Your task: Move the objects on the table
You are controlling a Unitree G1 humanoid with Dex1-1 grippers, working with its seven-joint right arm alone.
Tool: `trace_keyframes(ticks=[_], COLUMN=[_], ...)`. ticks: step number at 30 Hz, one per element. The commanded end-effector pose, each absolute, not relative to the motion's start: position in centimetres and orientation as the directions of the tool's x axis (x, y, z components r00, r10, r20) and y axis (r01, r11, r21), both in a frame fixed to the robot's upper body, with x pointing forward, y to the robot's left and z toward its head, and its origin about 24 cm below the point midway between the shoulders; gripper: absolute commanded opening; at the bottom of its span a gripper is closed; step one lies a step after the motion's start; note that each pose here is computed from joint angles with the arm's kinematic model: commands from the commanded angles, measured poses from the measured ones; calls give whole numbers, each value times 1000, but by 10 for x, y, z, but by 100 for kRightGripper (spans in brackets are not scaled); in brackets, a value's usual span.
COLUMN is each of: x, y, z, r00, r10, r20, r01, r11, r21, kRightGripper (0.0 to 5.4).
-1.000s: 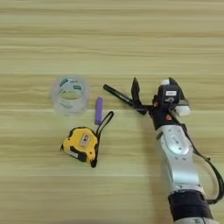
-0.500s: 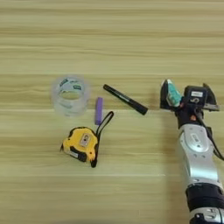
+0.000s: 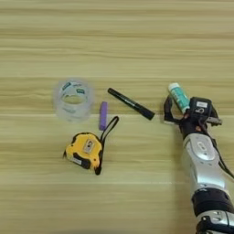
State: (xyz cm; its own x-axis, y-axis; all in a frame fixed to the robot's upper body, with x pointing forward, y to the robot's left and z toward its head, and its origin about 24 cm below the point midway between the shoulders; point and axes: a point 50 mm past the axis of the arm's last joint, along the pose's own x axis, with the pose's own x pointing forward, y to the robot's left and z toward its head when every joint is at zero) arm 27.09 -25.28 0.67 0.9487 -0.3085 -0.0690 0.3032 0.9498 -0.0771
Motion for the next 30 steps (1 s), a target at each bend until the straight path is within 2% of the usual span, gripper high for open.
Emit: trace_keyframes(ticks=[1, 10, 15, 20, 30], x=[290, 291, 292, 292, 292], y=[-253, -249, -243, -240, -231], z=[32, 21, 17, 15, 12], r00=[957, 965, 971, 975, 983], r10=[-291, -252, -217, -192, -133], r20=[10, -68, -99, -110, -129], r01=[291, 251, 221, 198, 141], r11=[955, 968, 975, 979, 989], r21=[-56, -11, 34, 44, 54], kRightGripper=[534, 534, 486, 440, 306])
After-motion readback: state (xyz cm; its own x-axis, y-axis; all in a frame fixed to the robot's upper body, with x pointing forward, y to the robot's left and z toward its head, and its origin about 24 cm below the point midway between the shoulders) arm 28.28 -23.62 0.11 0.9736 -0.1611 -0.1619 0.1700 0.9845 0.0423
